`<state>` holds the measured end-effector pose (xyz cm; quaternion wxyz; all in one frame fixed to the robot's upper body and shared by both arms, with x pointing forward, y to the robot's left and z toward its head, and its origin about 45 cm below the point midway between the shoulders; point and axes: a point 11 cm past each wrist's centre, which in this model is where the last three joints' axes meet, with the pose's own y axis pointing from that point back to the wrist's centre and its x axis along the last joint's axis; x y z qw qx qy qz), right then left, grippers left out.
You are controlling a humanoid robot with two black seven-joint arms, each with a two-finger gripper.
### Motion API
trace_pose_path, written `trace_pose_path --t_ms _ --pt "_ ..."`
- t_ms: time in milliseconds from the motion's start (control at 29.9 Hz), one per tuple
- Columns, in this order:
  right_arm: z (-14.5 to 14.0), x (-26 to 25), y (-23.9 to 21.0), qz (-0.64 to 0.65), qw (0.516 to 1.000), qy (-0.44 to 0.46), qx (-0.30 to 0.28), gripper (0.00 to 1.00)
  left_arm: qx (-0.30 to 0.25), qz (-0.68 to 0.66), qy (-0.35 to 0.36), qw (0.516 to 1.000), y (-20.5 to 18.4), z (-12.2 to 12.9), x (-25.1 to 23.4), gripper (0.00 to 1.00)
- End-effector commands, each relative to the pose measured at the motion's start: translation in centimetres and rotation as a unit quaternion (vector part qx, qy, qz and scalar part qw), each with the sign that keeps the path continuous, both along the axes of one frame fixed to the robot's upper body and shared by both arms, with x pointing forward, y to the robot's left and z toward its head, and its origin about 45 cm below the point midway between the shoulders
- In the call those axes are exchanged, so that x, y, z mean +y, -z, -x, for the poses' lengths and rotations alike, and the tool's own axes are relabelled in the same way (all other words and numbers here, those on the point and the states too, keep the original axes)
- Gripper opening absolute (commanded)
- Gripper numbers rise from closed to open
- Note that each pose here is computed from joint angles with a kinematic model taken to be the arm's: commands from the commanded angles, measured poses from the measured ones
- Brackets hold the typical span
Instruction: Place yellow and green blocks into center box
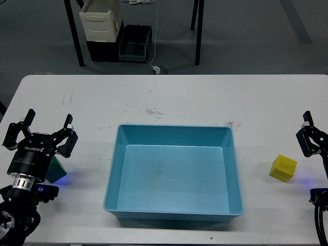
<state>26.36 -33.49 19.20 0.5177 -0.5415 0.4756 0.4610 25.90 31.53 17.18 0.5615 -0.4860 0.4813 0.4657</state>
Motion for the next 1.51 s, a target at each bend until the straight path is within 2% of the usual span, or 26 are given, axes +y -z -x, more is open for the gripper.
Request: trace_pose_path --t_ms 0,335,569,669,870,1004,1104,1171,1372,1472 --pt "0.1 -0.2 0.2 0.001 1.0 0.003 0.004 1.0 0.002 -0.001 -0.005 1.0 0.0 0.0 0.2 1.0" --pt "-0.3 -0.6 0.1 0.029 0.999 0.007 -0.011 1.0 0.002 -0.003 -0.014 1.0 0.0 0.0 0.5 1.0" --pt "-2.1 -0.4 -1.8 0.183 0.982 -0.004 -0.033 1.0 0.002 -0.001 -0.014 1.0 0.1 0.0 0.5 1.0" --pt "-3.3 0.4 -2.4 0.28 0.959 -0.018 -0.034 1.0 0.004 -0.002 -0.015 1.0 0.2 0.0 0.5 1.0" --pt "-7.0 -0.4 -6.2 0.508 0.86 -0.023 -0.043 1.0 0.005 0.001 -0.043 0.999 0.2 0.0 1.2 1.0" --pt "-9.5 -0.9 -8.7 0.639 0.766 -0.036 -0.056 1.0 0.007 0.001 -0.05 0.999 0.3 0.0 1.4 1.0" --pt "-11.0 -0.4 -10.4 0.748 0.657 -0.056 -0.08 1.0 0.008 0.002 -0.05 0.999 0.3 0.0 1.4 1.0" --pt "-11.6 -0.2 -11.7 0.802 0.585 -0.049 -0.111 0.99 0.008 0.003 -0.05 0.999 0.3 0.0 1.3 1.0" --pt "-13.7 0.6 -13.9 0.918 0.325 -0.045 -0.225 1.0 0.009 0.003 -0.052 0.999 0.4 -0.1 1.4 1.0" --pt "-14.0 2.3 -14.9 0.926 0.235 -0.055 -0.291 1.0 0.008 0.003 -0.052 0.999 0.3 -0.1 1.5 1.0"
